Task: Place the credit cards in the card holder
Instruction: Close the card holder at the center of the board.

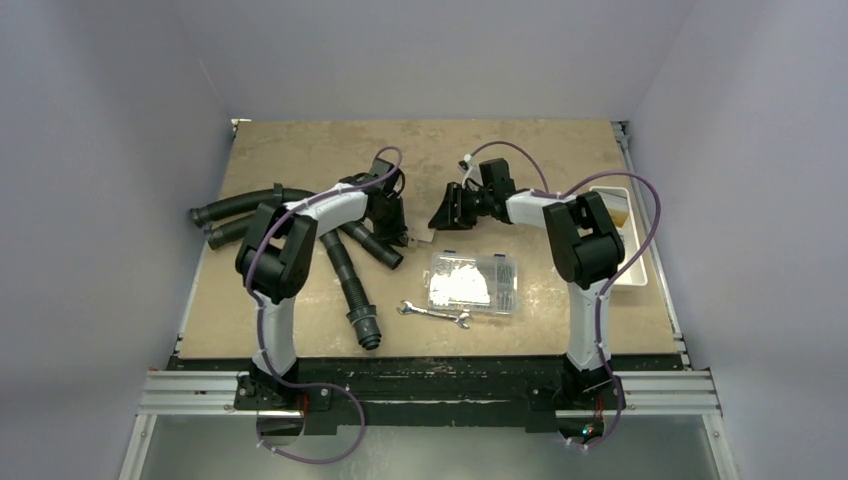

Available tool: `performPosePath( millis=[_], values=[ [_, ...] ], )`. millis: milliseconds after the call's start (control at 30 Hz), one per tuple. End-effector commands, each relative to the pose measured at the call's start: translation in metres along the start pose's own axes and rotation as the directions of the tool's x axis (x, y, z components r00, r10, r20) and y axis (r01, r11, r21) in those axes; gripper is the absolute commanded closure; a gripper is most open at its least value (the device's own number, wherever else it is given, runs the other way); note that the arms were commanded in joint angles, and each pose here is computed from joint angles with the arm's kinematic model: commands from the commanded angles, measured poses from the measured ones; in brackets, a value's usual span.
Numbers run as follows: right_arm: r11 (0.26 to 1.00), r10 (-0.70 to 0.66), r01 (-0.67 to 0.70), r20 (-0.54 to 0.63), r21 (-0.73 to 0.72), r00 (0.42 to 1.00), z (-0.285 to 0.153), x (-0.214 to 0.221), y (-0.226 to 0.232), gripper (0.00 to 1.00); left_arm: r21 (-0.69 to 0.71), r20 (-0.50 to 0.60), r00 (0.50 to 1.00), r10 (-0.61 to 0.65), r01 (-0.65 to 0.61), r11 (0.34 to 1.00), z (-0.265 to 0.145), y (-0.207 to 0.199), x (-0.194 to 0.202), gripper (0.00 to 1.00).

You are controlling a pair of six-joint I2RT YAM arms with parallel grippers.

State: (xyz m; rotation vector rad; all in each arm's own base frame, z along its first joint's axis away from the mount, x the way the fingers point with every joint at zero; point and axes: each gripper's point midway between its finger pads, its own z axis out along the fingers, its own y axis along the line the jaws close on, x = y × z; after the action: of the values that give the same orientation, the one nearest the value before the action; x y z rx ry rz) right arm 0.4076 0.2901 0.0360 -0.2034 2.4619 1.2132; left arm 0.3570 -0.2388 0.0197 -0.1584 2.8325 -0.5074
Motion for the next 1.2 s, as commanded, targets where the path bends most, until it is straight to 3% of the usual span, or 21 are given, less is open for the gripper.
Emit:
performPosePath(
  millis=[0,233,367,467,667,900,1167],
  values=[
    [1.0,0.024,-0.023,0.059,-0.01,0.998,-0.007,-0.001,0.007,0.53,-0.112,0.013,0.998,0.062,-0.061,0.992,0.035,0.021,-0.02,0.83],
    [0.995,0.084,-0.076,0.131,-0.066,0.988,-0.011,0.011,0.016,0.56,-0.2,0.089,0.986,0.143,-0.123,0.972,0.056,0.023,-0.065,0.83],
    [0.993,0.079,-0.066,0.129,-0.102,0.988,-0.019,0.014,0.029,0.56,-0.266,0.152,0.972,0.18,-0.135,0.955,0.042,0.029,-0.093,0.8],
    [1.0,0.025,-0.022,0.143,-0.019,0.989,-0.032,-0.001,0.025,0.54,-0.258,0.17,0.966,0.194,-0.146,0.955,0.024,0.03,-0.103,0.73],
    [0.998,-0.031,0.019,0.207,0.06,0.978,-0.049,-0.041,0.013,0.5,-0.114,0.166,0.965,0.201,-0.184,0.976,-0.012,0.003,-0.095,0.58],
    [0.996,-0.067,0.055,0.188,0.069,0.98,-0.023,-0.077,0.001,0.48,0.077,0.096,0.985,0.147,-0.154,0.985,-0.009,-0.019,-0.062,0.57],
    [0.998,0.014,-0.026,0.203,0.056,0.979,-0.006,-0.056,-0.01,0.61,0.138,0.051,0.996,0.078,-0.084,0.987,0.023,-0.025,-0.059,0.6]
  ],
)
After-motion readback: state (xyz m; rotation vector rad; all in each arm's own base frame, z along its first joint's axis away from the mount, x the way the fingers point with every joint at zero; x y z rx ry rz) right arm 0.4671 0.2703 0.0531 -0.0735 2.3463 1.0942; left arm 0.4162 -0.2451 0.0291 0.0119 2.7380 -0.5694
